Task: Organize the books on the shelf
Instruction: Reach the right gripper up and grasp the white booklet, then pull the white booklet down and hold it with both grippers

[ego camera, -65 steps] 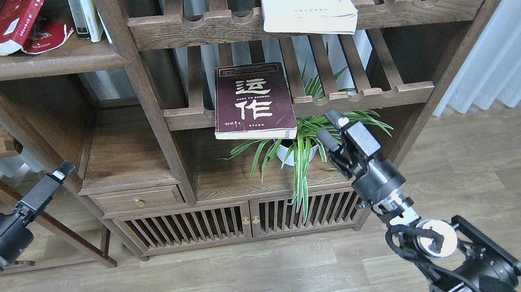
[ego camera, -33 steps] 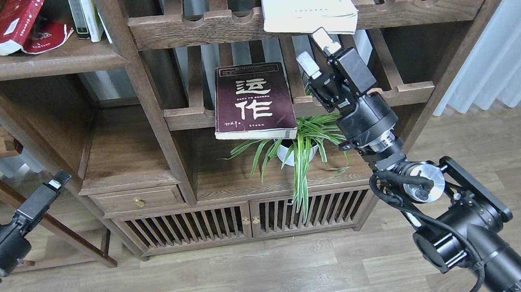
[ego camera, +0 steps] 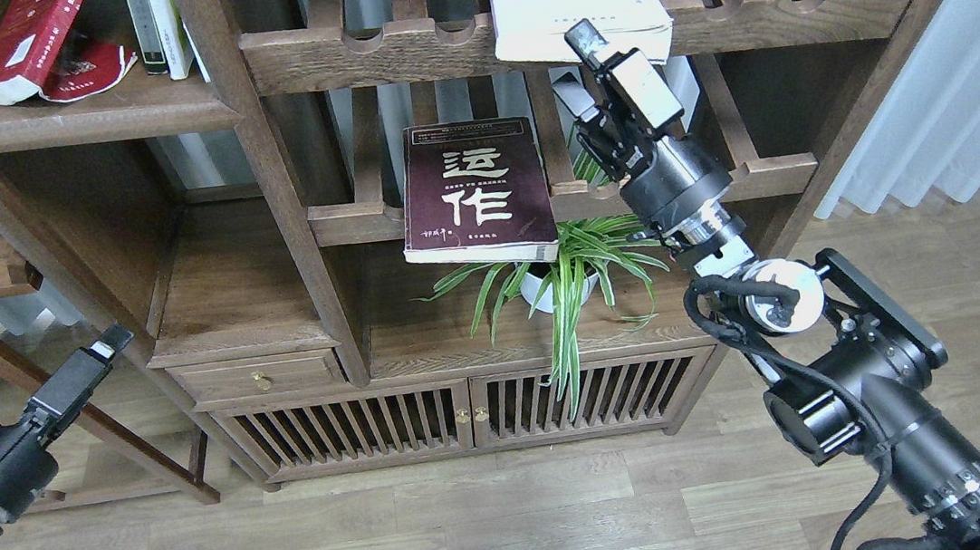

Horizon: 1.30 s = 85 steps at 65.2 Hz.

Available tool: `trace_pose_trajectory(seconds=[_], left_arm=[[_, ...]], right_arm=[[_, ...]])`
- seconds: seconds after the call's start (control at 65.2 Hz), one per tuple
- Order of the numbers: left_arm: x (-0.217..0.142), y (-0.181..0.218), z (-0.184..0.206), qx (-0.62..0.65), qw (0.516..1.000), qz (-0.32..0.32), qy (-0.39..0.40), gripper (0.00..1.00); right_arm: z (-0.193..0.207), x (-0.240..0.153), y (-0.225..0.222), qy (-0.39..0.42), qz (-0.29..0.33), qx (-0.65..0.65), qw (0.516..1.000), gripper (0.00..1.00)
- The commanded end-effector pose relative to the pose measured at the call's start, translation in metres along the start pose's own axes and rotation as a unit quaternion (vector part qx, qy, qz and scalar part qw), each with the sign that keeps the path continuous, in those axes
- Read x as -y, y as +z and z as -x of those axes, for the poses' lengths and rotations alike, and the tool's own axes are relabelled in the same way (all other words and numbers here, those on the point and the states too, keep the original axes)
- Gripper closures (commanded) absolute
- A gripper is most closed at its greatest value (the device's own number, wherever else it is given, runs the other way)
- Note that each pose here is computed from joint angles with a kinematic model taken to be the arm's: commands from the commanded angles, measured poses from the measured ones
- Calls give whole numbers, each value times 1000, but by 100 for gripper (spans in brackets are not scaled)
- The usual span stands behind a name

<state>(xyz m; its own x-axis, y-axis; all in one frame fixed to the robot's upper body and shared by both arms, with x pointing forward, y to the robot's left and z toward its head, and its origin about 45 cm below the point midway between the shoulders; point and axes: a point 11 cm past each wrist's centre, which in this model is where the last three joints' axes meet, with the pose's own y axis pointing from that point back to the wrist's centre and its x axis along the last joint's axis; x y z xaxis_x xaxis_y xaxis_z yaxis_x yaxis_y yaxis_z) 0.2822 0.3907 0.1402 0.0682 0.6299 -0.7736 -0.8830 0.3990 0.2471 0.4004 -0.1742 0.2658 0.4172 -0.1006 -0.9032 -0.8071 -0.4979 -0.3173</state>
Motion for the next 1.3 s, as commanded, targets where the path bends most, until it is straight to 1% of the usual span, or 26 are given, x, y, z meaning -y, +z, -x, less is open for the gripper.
trace_pose_trajectory(seconds=[0.0,0.077,0.184,0.291,0.337,0.383,0.429,0.537,0.583,0.644,0.659,0.675,0.705,0.721,0.736,0.751,0.782,0.797,0.843,0.966,1.089,1.181,1.288], left_arm=[[0,0,0,0,1000,1,0,8],[0,1,0,0,1000,1,0,8],[-1,1,-1,-1,1000,3,1,8],[-1,3,-1,-1,1000,5,1,8],[-1,2,-1,-1,1000,5,1,8],[-2,2,-1,-1,1000,4,2,8],[-2,2,-2,-2,1000,4,2,8],[-2,2,-3,-2,1000,4,4,7],[-2,2,-3,-2,1000,4,4,7],[-2,2,-3,-2,1000,4,4,7],[-2,3,-3,-2,1000,5,4,7],[-2,2,-3,-3,1000,5,5,7],[-2,2,-3,-3,1000,5,5,7],[-2,2,-3,-3,1000,5,5,7],[-2,2,-3,-3,1000,5,5,7],[-3,2,-4,-3,1000,5,6,7],[-3,3,-4,-3,1000,7,6,7],[-3,3,-5,-4,1000,7,7,7],[-4,3,-6,-5,1000,8,8,7],[-6,5,-9,-7,1000,11,13,7],[-8,2,-15,-12,1000,10,21,7],[-10,-1,-19,-17,999,8,27,7],[-12,-9,-23,-28,999,5,33,6]], right_arm=[[-5,4,-5,18,-9,-2,1000,1],[-8,5,-8,32,-14,-1,999,1],[-8,6,-16,42,-38,0,998,1],[-9,6,-19,48,-44,1,998,2],[-9,6,-22,50,-48,1,998,4],[-8,6,-24,48,-51,3,997,8],[-7,7,-27,46,-59,7,997,15],[-5,9,-28,40,-70,22,996,26],[-4,9,-28,38,-74,28,996,34],[-4,10,-27,37,-75,29,996,41],[-4,10,-27,37,-75,29,996,45],[-4,9,-28,34,-76,29,996,61],[-4,9,-28,33,-78,29,996,67],[-3,9,-29,32,-80,29,996,73],[-3,9,-29,31,-82,29,996,77],[-3,9,-29,31,-84,29,996,83],[-2,9,-30,29,-89,29,995,88],[-2,9,-32,28,-95,29,995,94],[-3,8,-34,28,-103,28,994,96],[-5,4,-31,29,-97,28,994,96],[-3,-8,-27,2,-97,32,995,96],[0,-25,-22,-26,-97,36,994,97],[-1,-59,-23,-38,-107,36,993,97]])
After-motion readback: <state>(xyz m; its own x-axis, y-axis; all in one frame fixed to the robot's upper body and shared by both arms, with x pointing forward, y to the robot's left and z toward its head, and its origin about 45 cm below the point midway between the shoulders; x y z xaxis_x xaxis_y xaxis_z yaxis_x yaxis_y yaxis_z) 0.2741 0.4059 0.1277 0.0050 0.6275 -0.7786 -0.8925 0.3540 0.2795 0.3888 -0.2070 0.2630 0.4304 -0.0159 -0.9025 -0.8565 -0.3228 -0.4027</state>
